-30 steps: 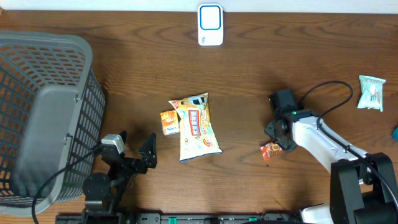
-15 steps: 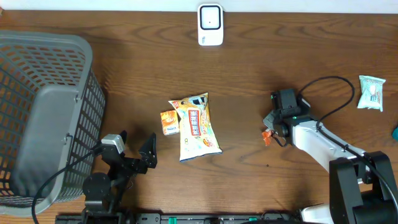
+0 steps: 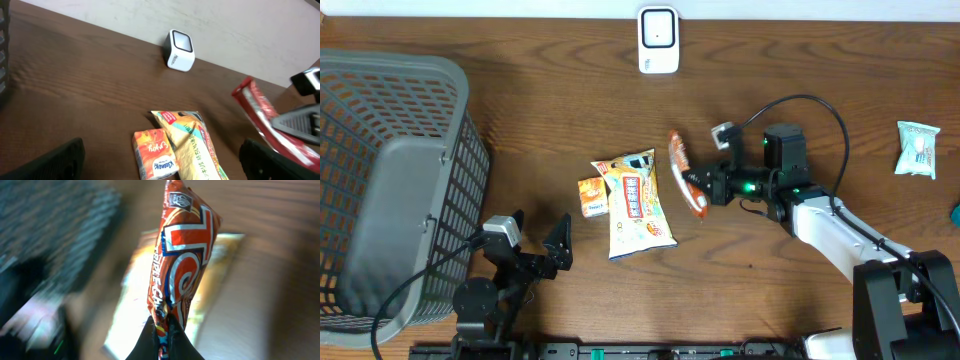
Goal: Scan the item barcode
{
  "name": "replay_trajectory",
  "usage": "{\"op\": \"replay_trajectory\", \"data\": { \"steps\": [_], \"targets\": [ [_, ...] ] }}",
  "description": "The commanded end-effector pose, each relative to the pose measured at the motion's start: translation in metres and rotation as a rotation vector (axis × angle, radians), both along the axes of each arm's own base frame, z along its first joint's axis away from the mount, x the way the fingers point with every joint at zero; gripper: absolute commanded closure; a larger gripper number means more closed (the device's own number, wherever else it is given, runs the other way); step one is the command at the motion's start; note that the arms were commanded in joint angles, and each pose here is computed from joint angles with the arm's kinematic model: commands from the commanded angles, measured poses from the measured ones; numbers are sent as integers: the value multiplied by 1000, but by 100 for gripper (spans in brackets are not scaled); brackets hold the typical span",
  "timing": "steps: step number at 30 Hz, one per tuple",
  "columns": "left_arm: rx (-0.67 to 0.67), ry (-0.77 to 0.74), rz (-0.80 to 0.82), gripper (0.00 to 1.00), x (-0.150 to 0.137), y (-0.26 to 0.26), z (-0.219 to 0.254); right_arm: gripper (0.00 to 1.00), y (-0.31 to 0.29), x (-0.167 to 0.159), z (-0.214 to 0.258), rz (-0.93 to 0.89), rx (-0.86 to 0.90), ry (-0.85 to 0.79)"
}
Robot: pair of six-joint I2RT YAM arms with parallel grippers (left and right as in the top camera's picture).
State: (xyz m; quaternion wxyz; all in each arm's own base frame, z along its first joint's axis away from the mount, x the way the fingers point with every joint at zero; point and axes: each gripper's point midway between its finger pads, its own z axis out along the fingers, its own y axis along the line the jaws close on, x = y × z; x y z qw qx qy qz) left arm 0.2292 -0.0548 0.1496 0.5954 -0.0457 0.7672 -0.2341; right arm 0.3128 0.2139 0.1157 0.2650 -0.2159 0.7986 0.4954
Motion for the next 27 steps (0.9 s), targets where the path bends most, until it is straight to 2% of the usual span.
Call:
{"op": "replay_trajectory", "data": {
  "steps": [1, 9, 23, 25, 27],
  "targets": [
    [-3, 22, 5, 2, 0, 0, -8, 99, 15, -50, 48, 352, 242, -228],
    [-3, 22, 5, 2, 0, 0, -8, 99, 13, -70, 69, 469, 370, -253],
    [-3, 22, 5, 2, 0, 0, -8, 99, 13, -70, 68, 463, 370, -223],
    [-3, 22, 5, 2, 0, 0, -8, 99, 14, -65, 64, 435, 341, -215],
    [-3, 22, 5, 2, 0, 1, -8, 99, 15, -47, 46, 318, 237, -144]
  ]
}}
